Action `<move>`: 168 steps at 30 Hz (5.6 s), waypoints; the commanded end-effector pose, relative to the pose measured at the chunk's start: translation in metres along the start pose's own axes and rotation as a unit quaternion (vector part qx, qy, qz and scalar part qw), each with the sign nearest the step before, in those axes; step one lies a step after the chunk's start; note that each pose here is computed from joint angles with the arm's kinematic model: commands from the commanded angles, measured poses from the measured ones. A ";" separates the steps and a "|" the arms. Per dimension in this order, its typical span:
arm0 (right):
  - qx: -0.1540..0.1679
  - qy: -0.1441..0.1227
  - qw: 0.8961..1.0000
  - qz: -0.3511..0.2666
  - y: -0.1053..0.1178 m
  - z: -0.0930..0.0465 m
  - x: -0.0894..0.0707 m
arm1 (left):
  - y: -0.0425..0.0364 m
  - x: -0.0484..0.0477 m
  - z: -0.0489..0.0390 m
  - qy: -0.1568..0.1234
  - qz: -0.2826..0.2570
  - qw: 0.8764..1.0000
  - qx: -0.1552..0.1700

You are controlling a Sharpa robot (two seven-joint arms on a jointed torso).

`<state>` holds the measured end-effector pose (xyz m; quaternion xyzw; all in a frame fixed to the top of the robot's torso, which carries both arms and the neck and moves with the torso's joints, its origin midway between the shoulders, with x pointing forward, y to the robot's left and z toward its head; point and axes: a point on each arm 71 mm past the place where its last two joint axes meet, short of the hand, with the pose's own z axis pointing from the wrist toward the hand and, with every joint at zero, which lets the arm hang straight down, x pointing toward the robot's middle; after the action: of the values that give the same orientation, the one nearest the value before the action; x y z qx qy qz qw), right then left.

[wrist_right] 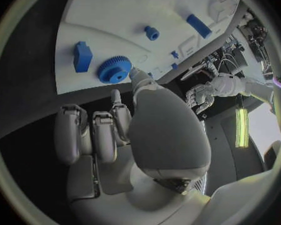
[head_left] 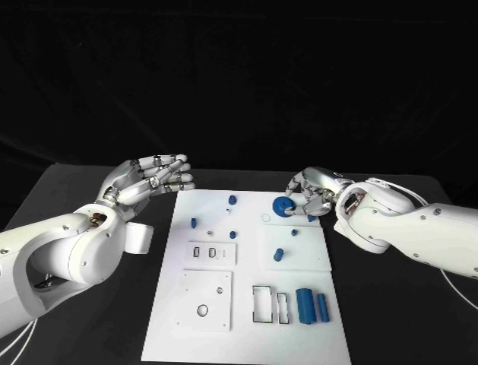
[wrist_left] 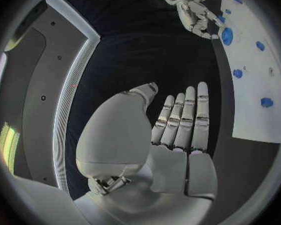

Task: Assemble the parts on the task board

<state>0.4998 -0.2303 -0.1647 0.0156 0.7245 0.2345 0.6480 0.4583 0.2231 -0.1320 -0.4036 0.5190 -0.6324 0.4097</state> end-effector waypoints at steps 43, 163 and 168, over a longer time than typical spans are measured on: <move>0.022 0.007 0.999 -0.025 0.004 0.013 0.010 | 0.0005 0.0009 0.0019 0.009 -0.007 1.000 -0.002; -0.130 -0.069 0.985 -0.094 0.119 0.038 0.064 | 0.0014 0.0001 0.0018 0.013 -0.009 1.000 -0.009; -0.130 -0.067 0.985 -0.095 0.119 0.038 0.064 | 0.0014 -0.0001 0.0017 0.013 -0.009 1.000 -0.009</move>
<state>0.4919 -0.0920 -0.1828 -0.1152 0.6380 0.2701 0.7118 0.4607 0.2246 -0.1345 -0.4085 0.5260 -0.6290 0.4011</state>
